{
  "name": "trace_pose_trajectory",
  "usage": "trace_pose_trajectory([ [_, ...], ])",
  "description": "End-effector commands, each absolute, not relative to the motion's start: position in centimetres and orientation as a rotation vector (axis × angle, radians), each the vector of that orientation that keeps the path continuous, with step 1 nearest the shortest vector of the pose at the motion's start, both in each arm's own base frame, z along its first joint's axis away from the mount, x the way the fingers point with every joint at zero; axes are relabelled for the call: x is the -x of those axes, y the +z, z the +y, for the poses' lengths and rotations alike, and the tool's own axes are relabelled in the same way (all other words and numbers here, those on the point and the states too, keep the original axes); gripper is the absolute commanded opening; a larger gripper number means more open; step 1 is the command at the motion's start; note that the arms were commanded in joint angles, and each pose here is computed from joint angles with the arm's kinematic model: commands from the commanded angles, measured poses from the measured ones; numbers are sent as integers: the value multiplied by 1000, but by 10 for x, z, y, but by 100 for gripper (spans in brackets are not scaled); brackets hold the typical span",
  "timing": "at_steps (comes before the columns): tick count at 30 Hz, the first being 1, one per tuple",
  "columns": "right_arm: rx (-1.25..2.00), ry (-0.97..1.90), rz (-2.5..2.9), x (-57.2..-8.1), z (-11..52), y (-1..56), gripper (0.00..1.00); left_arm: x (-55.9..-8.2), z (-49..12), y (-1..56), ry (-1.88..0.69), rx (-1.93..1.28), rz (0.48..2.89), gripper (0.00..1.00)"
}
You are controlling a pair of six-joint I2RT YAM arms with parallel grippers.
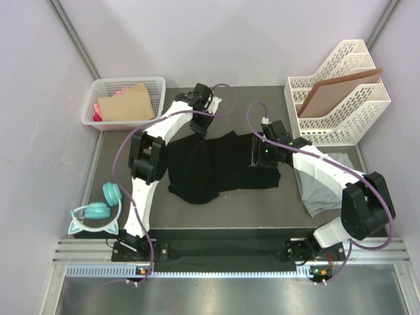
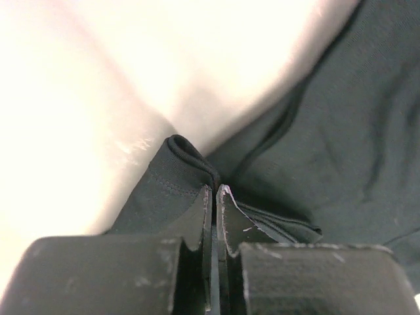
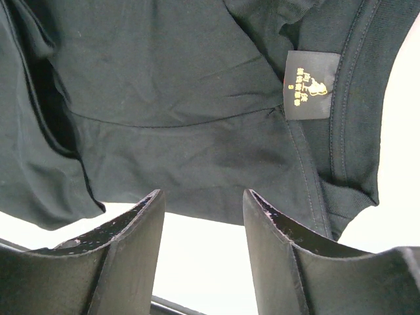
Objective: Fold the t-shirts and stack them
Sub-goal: Fold the folded rectangular tshirt in 1/3 of the way
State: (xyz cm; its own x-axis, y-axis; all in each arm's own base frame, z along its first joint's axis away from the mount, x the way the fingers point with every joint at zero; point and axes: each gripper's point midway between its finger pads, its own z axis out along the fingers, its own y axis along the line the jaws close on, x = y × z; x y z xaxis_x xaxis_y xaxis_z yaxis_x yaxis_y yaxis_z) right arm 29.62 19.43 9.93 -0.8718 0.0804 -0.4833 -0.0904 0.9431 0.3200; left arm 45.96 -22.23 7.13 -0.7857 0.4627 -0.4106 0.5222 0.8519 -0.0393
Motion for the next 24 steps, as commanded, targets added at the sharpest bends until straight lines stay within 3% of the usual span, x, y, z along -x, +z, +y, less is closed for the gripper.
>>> trace_pose_trajectory([
  [1,30,474,2544,-299,199,109,53,-479,-232,72,-248,-688,2587,0],
  [3,33,463,2545,-298,197,110,56,-475,-237,62,-254,-721,2604,4],
  [5,60,468,2544,-294,200,111,58,-473,-237,61,-253,-727,2611,15],
  [6,77,476,2543,-292,202,112,59,-472,-237,62,-260,-730,2613,25],
  [7,110,496,2542,-288,211,115,59,-470,-236,63,-265,-736,2615,51],
  [10,222,553,2538,-274,241,120,61,-460,-228,81,-279,-750,2608,71],
  [12,284,581,2552,-266,260,117,61,-453,-225,92,-281,-788,2587,94],
  [14,340,599,2555,-259,283,116,61,-441,-216,112,-271,-797,2565,99],
  [19,340,634,2548,-261,302,118,60,-416,-170,163,-340,-664,2499,99],
  [24,353,660,2537,-267,318,121,59,-379,-112,143,-371,-560,2596,99],
])
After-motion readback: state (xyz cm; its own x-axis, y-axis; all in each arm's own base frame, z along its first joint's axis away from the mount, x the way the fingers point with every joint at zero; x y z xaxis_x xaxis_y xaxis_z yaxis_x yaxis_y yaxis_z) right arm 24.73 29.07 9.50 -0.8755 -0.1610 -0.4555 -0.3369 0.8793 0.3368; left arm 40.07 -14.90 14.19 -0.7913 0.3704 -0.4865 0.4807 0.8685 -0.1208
